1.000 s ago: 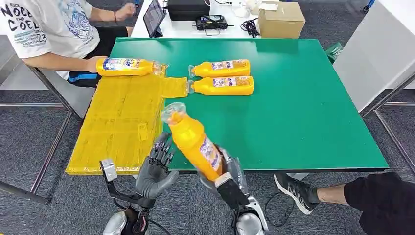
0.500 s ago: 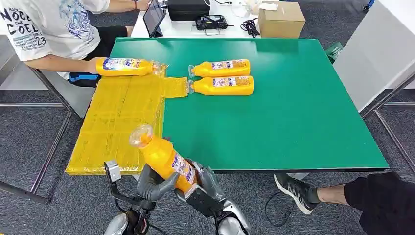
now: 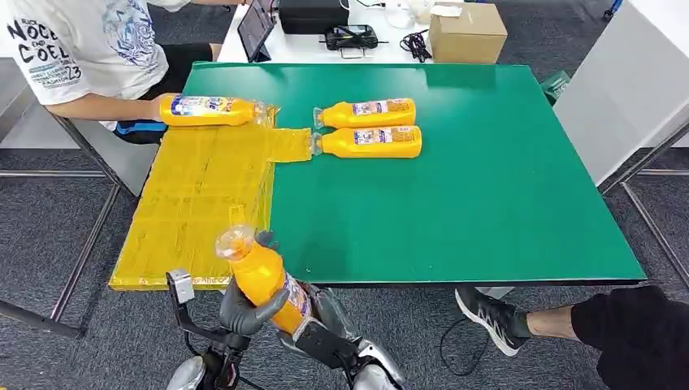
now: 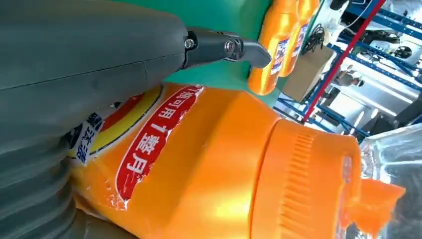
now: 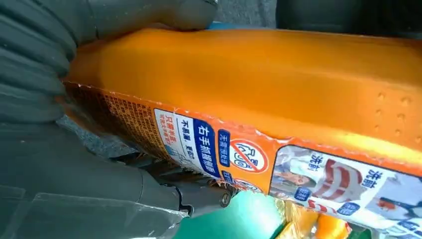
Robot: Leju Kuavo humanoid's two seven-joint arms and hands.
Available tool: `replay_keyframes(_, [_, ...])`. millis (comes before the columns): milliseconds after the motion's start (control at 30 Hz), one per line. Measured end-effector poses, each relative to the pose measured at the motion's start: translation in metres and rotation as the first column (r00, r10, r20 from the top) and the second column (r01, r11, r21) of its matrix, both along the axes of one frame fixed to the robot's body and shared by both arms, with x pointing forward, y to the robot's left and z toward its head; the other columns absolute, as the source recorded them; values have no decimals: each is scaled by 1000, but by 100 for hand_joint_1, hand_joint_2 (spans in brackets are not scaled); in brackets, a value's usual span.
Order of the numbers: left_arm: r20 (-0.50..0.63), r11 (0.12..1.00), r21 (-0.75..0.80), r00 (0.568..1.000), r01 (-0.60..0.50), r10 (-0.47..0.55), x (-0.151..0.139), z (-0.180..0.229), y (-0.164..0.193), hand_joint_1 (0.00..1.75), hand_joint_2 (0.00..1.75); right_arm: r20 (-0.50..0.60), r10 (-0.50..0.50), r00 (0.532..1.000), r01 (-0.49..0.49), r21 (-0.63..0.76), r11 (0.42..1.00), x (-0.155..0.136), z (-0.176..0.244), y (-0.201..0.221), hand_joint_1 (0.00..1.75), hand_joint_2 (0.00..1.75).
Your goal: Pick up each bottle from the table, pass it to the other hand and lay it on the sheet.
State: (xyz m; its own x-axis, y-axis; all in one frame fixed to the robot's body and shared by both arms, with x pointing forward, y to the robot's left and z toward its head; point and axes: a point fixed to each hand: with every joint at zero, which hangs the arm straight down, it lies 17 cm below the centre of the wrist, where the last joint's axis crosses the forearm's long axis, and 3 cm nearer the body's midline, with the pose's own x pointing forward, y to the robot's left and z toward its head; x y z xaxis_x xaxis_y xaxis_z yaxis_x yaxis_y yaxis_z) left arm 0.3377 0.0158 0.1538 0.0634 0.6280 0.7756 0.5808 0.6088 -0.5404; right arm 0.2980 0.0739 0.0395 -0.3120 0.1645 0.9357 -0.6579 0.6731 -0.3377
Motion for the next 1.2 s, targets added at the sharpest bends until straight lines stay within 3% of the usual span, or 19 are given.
replay_keyframes(333, [-12,1000,1,1000,-6,6,0,-4,2,0,175,-9,11,1000,-11,-11,1000,-2,-5,2,175,175])
replay_keyframes(367, [-13,1000,1,1000,-6,6,0,-5,2,14,175,-9,13,1000,-13,-11,1000,-2,-5,2,175,175])
replay_keyframes(400, [-13,1000,0,1000,-7,7,-1,-5,2,89,175,-9,15,1000,-15,-12,1000,-3,-6,2,175,175])
replay_keyframes(433, [-12,1000,-3,1000,-8,8,-1,-5,3,175,175,-10,16,1000,-16,-11,1000,-3,-5,3,175,175])
replay_keyframes(1033, [6,998,-67,1000,9,-9,-4,3,12,175,175,-12,33,999,-33,3,999,-5,-2,8,150,175])
replay_keyframes(1067, [8,998,-68,1000,8,-7,-4,3,13,175,175,-10,33,999,-33,3,999,-4,-1,8,145,175])
replay_keyframes(1100, [11,998,-68,1000,5,-4,-3,4,14,175,175,-8,33,999,-33,3,999,-4,-1,9,61,175])
replay_keyframes(1133, [14,998,-69,1000,2,-1,-2,5,15,175,175,-6,34,999,-34,3,999,-4,0,9,0,175])
replay_keyframes(1200, [23,997,-71,1000,-2,4,-1,9,16,175,175,-4,35,999,-35,2,999,-3,0,9,0,175])
